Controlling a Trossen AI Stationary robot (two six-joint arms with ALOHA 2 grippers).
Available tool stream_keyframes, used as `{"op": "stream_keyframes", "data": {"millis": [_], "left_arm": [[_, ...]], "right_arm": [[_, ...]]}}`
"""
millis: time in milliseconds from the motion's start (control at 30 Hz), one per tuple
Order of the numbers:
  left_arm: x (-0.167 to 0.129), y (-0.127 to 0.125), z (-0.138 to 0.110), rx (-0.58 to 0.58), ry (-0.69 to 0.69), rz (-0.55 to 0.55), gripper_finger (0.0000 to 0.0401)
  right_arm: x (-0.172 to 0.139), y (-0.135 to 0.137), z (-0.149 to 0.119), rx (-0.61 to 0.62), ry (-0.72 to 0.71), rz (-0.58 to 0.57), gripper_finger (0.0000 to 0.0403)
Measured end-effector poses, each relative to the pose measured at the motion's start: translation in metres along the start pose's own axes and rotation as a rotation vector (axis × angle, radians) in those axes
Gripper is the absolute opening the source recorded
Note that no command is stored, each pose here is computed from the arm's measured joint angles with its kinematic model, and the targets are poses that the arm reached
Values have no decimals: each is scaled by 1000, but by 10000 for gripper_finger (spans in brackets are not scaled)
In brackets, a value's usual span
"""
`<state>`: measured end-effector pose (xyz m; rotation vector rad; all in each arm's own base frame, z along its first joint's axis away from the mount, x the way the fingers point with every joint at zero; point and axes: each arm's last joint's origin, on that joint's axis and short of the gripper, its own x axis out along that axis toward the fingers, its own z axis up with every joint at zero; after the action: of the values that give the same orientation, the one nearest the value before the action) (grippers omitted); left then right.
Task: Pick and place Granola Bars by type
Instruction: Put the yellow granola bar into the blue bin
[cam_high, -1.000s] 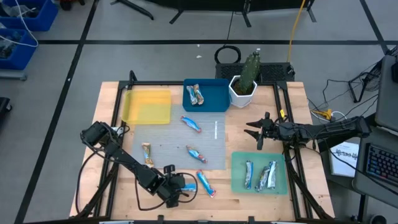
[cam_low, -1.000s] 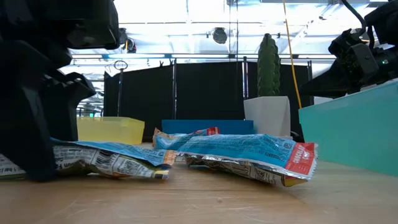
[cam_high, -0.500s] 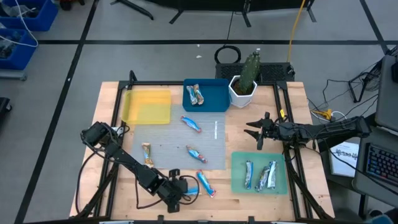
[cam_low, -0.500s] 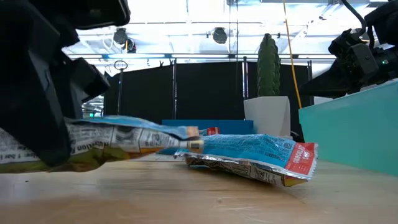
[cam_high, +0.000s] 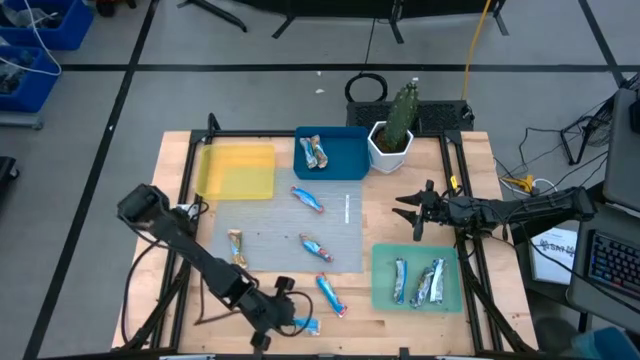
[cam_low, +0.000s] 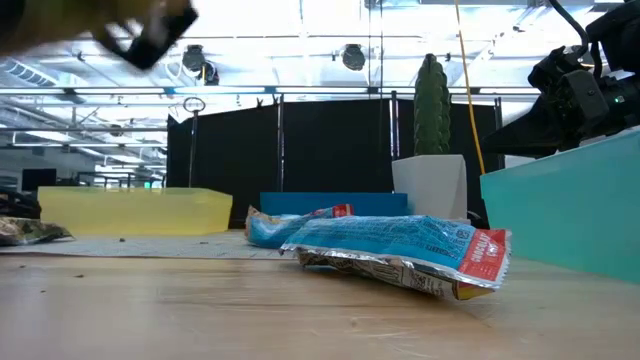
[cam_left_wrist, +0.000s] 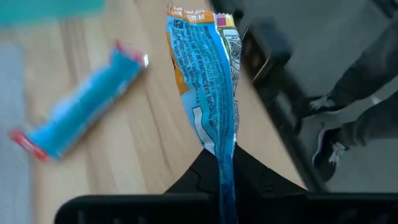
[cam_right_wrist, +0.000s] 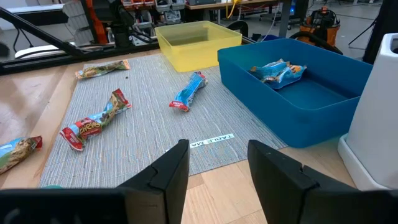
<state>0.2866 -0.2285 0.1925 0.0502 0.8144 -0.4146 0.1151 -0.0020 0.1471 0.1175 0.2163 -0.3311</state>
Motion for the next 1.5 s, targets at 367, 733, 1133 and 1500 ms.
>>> {"op": "stream_keyframes", "data": {"millis": [367, 733, 1133, 1500], "left_arm": [[-81, 14, 40, 49, -259, 17, 17], [-135, 69, 64, 11, -456, 211, 16], [-163, 146, 81, -62, -647, 332, 16], [-202, 206, 91, -116, -799, 583, 16]], "right_arm": [[0, 0, 0, 0, 0, 0, 157], [0, 0, 0, 0, 0, 0, 157], [0, 0, 0, 0, 0, 0, 157], [0, 0, 0, 0, 0, 0, 157]]}}
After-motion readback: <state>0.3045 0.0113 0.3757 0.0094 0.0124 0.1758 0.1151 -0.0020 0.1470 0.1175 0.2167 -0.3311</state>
